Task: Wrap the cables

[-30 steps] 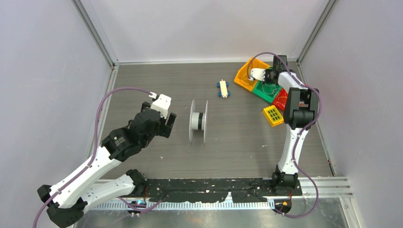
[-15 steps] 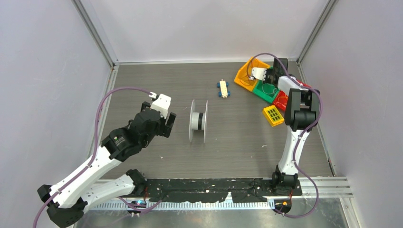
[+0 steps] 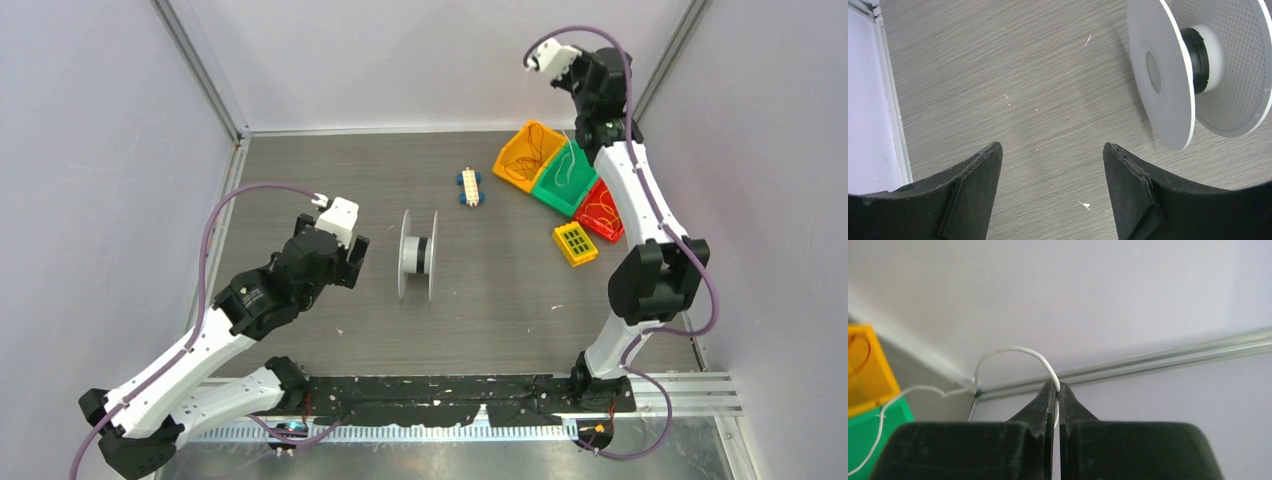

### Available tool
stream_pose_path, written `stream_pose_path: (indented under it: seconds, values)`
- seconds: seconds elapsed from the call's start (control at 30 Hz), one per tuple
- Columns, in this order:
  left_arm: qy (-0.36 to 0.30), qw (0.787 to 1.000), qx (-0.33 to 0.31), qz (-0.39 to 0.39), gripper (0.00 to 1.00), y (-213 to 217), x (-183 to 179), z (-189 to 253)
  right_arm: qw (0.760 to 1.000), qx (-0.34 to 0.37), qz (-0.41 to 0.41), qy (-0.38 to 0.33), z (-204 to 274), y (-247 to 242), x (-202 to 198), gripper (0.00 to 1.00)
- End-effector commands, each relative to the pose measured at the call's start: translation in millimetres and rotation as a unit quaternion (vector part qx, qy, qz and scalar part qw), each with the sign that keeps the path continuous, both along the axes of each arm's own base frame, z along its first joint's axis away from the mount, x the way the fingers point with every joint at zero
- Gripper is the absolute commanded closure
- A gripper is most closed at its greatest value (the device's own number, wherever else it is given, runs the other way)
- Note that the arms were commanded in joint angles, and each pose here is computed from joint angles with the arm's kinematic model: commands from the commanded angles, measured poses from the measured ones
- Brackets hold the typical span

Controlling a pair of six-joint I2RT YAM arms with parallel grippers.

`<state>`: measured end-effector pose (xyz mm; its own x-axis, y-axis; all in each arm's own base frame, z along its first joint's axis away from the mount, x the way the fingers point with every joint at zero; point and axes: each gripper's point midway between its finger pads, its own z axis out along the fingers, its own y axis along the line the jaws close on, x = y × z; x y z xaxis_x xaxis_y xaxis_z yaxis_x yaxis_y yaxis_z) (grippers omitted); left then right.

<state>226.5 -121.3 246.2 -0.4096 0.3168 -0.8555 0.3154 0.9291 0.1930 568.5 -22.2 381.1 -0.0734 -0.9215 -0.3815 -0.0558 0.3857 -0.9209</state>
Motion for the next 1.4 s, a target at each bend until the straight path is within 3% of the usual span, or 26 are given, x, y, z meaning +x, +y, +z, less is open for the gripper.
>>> stream_pose_path:
  seconds: [0.0,0.2,0.33,0.47,0.53,0.77,1.0,1.1,1.27,1.37]
  values:
    - [-0.022,1.0,-0.002,0.017,0.25,2.5,6.6,8.6,0.983,0.136,0.0,-0.119,115.9,18.6,-53.6,0.95]
    - [-0.019,1.0,-0.005,0.023,0.25,3.7,6.1,7.4,0.943,0.279,0.045,-0.175,183.4,67.0,-110.7,0.95]
    - [-0.022,0.999,-0.027,0.013,0.25,0.3,2.5,11.9,0.9,0.376,0.116,-0.19,232.4,96.8,-162.9,0.95]
    - [-0.025,0.998,-0.055,0.001,0.24,-5.8,-0.8,24.2,0.846,0.47,0.194,-0.16,248.8,122.4,-200.7,0.95]
    - [-0.015,0.997,-0.074,-0.016,0.24,-11.1,-7.3,31.9,0.822,0.514,0.216,-0.119,234.4,137.1,-210.5,0.95]
    - [-0.006,0.987,-0.128,-0.1,0.22,-26.3,-35.6,71.5,0.767,0.573,0.287,-0.021,187.5,184.1,-250.1,0.94]
    - [0.007,0.974,-0.156,-0.166,0.22,-42.8,-53.9,89.5,0.735,0.576,0.355,0.052,189.3,215.1,-287.6,0.95]
    - [0.015,0.967,-0.166,-0.192,0.23,-51.3,-60.3,88.9,0.71,0.576,0.393,0.102,183.7,228.4,-313.1,0.95]
    - [0.023,0.959,-0.184,-0.214,0.24,-62.7,-64.4,92.2,0.64,0.567,0.49,0.17,185.9,246.3,-376.3,0.95]
    - [0.025,0.943,-0.204,-0.261,0.24,-75.7,-75.9,98.0,0.583,0.586,0.529,0.191,195.2,248.6,-407.9,0.95]
